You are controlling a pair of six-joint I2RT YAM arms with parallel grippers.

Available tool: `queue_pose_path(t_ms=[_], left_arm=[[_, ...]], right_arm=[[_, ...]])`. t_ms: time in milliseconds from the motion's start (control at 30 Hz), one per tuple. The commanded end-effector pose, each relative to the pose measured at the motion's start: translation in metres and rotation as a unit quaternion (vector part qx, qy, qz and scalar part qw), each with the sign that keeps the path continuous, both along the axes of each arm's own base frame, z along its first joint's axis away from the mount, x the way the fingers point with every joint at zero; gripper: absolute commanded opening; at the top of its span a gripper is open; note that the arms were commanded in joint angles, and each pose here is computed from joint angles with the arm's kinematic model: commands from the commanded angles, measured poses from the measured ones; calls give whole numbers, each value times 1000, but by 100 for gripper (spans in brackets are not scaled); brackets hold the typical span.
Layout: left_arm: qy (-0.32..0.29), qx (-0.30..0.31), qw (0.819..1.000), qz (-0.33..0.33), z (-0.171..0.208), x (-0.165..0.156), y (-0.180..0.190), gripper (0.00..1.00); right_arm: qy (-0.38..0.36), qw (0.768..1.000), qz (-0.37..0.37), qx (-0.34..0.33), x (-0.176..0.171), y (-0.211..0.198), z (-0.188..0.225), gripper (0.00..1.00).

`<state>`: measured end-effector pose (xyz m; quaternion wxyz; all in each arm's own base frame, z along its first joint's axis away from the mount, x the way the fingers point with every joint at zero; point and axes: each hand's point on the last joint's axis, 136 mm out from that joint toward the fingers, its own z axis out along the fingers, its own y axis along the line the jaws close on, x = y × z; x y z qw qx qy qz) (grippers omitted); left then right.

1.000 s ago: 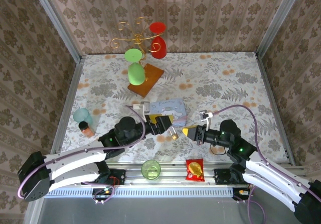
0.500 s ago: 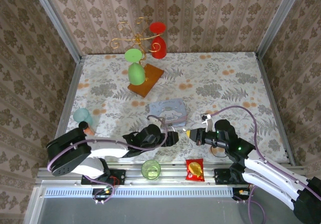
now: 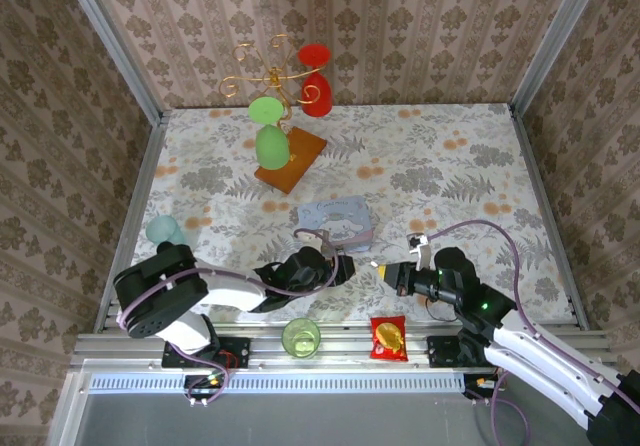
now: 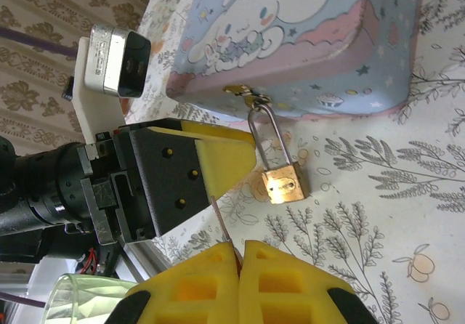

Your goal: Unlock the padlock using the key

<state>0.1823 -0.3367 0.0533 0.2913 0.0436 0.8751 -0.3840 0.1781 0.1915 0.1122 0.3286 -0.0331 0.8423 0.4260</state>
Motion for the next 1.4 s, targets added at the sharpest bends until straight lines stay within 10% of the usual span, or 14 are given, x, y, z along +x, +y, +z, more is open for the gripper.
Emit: queue_pose_path(t_ms=[0,900,1367], left_arm=[[-10,-21,1000,1,5,4,-10,63],[10,-24,1000,12,-30,7,-15,7],[32,-105,993,33,-12,9,-18,0]], right_arm=[[9,1000,-17,-6,2,-6,-8,0],[87,996,-15,23,1,8,-47,0],[161,985,-8,67,6,29,-55,0]])
